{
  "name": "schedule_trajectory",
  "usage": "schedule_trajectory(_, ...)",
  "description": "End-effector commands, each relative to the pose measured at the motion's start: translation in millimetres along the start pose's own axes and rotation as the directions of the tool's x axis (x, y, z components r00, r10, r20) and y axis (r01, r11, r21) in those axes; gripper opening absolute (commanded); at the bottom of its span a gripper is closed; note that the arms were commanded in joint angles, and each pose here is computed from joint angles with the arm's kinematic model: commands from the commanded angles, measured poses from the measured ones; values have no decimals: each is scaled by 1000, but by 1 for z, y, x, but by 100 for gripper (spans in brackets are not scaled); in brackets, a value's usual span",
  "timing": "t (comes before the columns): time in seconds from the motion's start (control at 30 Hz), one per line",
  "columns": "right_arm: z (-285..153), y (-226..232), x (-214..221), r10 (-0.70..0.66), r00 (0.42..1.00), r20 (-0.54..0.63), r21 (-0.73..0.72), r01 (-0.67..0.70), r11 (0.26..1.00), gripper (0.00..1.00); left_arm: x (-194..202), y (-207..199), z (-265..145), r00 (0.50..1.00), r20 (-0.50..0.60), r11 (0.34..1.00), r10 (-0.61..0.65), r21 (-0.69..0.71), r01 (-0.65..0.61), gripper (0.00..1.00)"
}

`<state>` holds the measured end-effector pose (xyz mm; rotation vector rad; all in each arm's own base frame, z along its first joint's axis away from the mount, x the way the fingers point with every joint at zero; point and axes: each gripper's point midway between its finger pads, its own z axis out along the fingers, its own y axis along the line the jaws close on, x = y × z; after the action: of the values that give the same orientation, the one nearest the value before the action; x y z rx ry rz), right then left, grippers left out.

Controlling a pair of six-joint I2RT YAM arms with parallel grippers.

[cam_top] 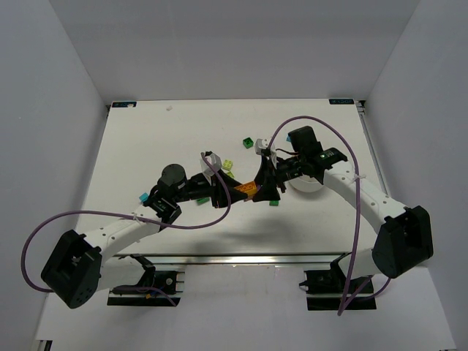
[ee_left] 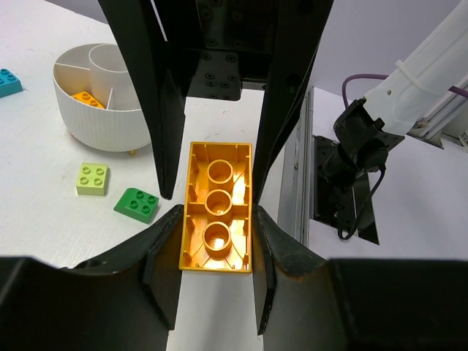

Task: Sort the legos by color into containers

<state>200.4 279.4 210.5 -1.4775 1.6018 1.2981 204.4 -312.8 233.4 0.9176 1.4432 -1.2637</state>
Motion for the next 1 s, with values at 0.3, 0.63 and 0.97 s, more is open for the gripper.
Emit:
schedule_trajectory(0.3,-3,-4,-9,-53,999,11,38,53,998,52,-27,-3,-3,995,77,998,67,-18,-66,0)
schedule_trajectory(0.63,-5,0,4,-55,998,-8,27,55,998,9,-44,5,-14,985,134,989,109,-116,-93,0)
schedule_trajectory(0.97,-11,0,38,-36,996,-85,62,41,997,0,-75,15,-31,961,196,955,194,-263,-139,0)
